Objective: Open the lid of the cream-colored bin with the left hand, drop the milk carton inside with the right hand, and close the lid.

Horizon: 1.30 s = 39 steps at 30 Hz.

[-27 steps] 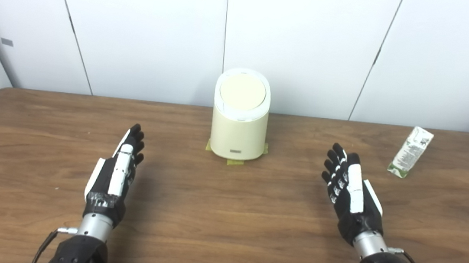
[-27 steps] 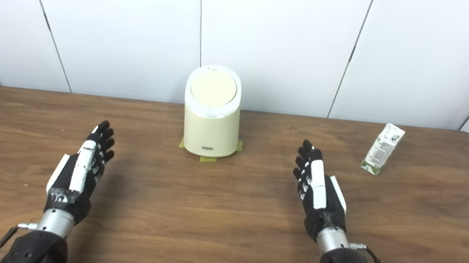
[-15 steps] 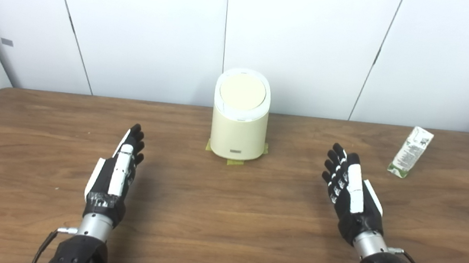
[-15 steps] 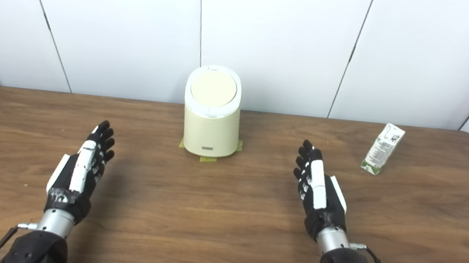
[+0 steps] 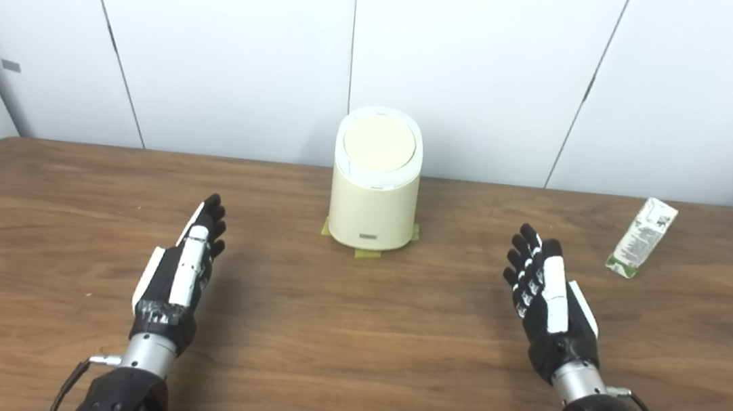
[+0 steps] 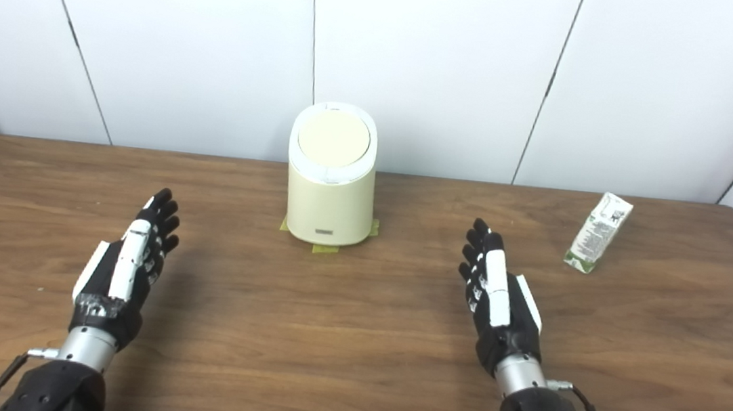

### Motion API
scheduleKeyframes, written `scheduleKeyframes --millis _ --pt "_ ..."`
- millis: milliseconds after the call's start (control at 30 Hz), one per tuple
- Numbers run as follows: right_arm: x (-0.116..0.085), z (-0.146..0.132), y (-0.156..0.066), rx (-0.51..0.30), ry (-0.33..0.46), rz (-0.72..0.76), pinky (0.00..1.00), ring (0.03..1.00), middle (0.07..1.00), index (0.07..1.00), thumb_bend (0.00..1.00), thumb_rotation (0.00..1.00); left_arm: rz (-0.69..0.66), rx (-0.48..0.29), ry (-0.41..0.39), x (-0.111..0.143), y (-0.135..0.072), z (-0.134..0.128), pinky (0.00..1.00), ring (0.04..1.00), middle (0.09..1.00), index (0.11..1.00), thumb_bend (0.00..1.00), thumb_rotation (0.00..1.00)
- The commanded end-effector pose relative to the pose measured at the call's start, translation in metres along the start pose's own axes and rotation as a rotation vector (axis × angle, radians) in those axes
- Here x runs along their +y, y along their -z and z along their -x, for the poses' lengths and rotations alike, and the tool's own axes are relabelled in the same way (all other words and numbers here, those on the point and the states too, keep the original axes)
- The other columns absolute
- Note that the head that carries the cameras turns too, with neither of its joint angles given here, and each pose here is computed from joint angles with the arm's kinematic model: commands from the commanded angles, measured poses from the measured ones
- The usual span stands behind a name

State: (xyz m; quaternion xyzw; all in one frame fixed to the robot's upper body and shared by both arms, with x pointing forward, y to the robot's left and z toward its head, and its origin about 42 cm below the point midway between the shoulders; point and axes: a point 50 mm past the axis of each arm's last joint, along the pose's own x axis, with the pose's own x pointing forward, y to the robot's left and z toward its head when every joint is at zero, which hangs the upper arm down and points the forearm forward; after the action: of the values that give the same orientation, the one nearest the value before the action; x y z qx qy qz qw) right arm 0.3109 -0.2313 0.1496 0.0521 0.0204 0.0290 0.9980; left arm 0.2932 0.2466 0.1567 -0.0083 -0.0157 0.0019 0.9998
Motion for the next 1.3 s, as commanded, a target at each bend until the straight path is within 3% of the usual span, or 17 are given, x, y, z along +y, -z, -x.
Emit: scheduleKeyframes --millis 0,333,500,633,767,833,900,1033,1167,1267 --pt "0.003 -0.008 -0.022 -0.099 -0.022 -0.002 1.0 1.0 1.0 1.0 0.67 1.0 -0.005 -0.077 0.022 -0.002 -0.017 -0.008 1.0 1.0 0.999 1.0 0.31 1.0" --pt "0.007 -0.009 -0.022 -0.096 -0.02 -0.004 1.0 1.0 1.0 1.0 0.67 1.0 -0.017 -0.08 0.024 0.001 -0.017 -0.011 1.0 1.0 0.999 1.0 0.32 0.98" --pt "0.006 -0.009 -0.022 -0.093 -0.012 -0.02 1.0 1.0 1.0 1.0 0.68 1.0 -0.051 -0.087 0.054 0.001 -0.02 -0.012 1.0 1.0 1.0 1.0 0.43 0.83" --pt "0.004 -0.007 -0.021 -0.092 -0.007 -0.013 1.0 1.0 1.0 1.0 0.69 1.0 -0.082 -0.082 0.053 -0.003 -0.03 -0.017 1.0 1.0 1.0 1.0 0.57 0.71" --pt "0.004 -0.005 -0.018 -0.094 -0.002 0.001 0.99 1.0 1.0 1.0 0.7 1.0 -0.197 -0.132 0.048 -0.013 -0.07 -0.036 1.0 0.996 0.991 1.0 0.6 0.55" --pt "0.004 -0.005 -0.016 -0.1 -0.014 -0.001 0.99 1.0 1.0 1.0 0.69 1.0 -0.273 -0.174 0.042 -0.019 -0.094 -0.052 0.85 0.925 0.945 0.99 0.65 0.48" --pt "0.003 -0.005 -0.014 -0.103 -0.019 -0.002 1.0 1.0 1.0 1.0 0.69 1.0 -0.336 -0.22 0.057 -0.027 -0.119 -0.071 0.83 0.903 0.931 0.983 0.7 0.39" --pt "0.002 -0.005 -0.012 -0.102 -0.02 0.0 0.99 1.0 1.0 1.0 0.69 1.0 -0.436 -0.272 0.099 -0.036 -0.147 -0.093 0.89 0.924 0.951 0.989 0.75 0.31" --pt "0.002 -0.005 -0.011 -0.095 -0.018 0.0 0.98 1.0 0.999 1.0 0.69 1.0 -0.593 -0.296 0.135 -0.05 -0.181 -0.127 0.79 0.904 0.955 0.975 0.83 0.19" --pt "0.002 -0.004 -0.011 -0.091 -0.018 0.002 0.98 1.0 0.993 1.0 0.69 1.0 -0.661 -0.286 0.155 -0.059 -0.194 -0.138 0.76 0.89 0.953 0.971 0.84 0.15"
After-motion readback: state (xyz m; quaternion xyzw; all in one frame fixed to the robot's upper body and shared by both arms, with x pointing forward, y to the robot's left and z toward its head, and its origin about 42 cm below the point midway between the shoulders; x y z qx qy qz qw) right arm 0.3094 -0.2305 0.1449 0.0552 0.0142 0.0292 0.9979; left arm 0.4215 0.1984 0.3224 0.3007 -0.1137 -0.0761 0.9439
